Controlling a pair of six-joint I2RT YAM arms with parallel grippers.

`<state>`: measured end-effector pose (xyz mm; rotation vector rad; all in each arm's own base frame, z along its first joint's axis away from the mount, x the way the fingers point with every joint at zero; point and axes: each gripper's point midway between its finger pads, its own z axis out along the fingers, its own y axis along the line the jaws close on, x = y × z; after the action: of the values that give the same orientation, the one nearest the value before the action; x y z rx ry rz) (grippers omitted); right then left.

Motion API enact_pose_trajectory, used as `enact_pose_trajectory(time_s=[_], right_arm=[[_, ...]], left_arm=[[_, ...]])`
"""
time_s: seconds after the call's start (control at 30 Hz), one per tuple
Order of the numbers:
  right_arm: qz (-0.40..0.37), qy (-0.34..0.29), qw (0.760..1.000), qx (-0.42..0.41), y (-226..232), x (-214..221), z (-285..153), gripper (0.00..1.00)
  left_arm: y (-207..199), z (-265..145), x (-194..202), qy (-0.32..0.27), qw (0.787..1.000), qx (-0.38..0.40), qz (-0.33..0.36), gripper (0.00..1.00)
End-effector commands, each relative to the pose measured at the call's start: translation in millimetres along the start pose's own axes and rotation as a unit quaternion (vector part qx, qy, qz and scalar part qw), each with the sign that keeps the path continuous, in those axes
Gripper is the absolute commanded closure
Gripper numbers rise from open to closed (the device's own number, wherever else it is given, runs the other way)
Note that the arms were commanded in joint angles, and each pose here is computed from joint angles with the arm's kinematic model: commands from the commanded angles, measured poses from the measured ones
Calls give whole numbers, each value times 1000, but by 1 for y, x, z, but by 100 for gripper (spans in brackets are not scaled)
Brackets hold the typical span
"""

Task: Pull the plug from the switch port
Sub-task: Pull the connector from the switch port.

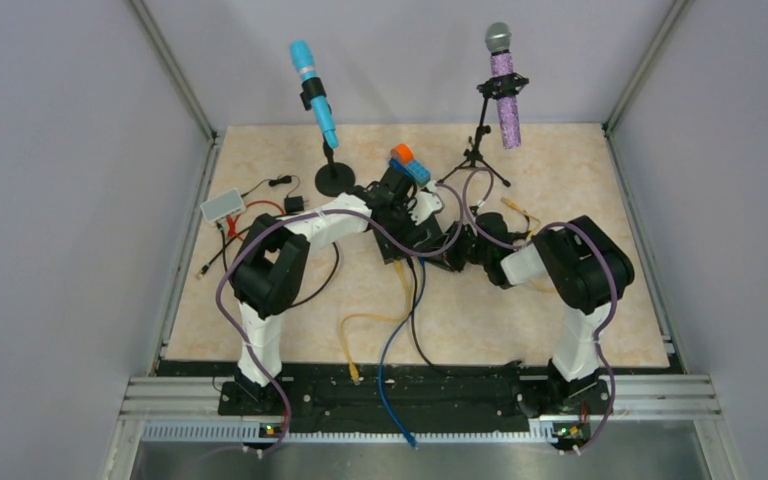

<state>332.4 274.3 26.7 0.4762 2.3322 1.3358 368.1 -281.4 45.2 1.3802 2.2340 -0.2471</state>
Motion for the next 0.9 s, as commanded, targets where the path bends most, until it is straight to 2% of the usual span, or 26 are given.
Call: enact_pose_trajectory(time_s=[0.0, 0.13, 0.37, 0.87], right_arm=[[6, 9, 999, 31, -21, 12, -5, 72], [5, 7, 1000, 27, -17, 9, -1, 73], [13, -1, 1000, 26, -14, 1, 7, 68], [29, -2, 999, 29, -23, 4, 8, 77]], left_arm=[[-21, 15, 33, 47, 998, 38, -20, 9], [-22, 15, 32, 47, 998, 40, -20, 9], [-24, 15, 33, 47, 998, 45, -20, 9], [-25, 14, 33, 48, 998, 46, -23, 11]])
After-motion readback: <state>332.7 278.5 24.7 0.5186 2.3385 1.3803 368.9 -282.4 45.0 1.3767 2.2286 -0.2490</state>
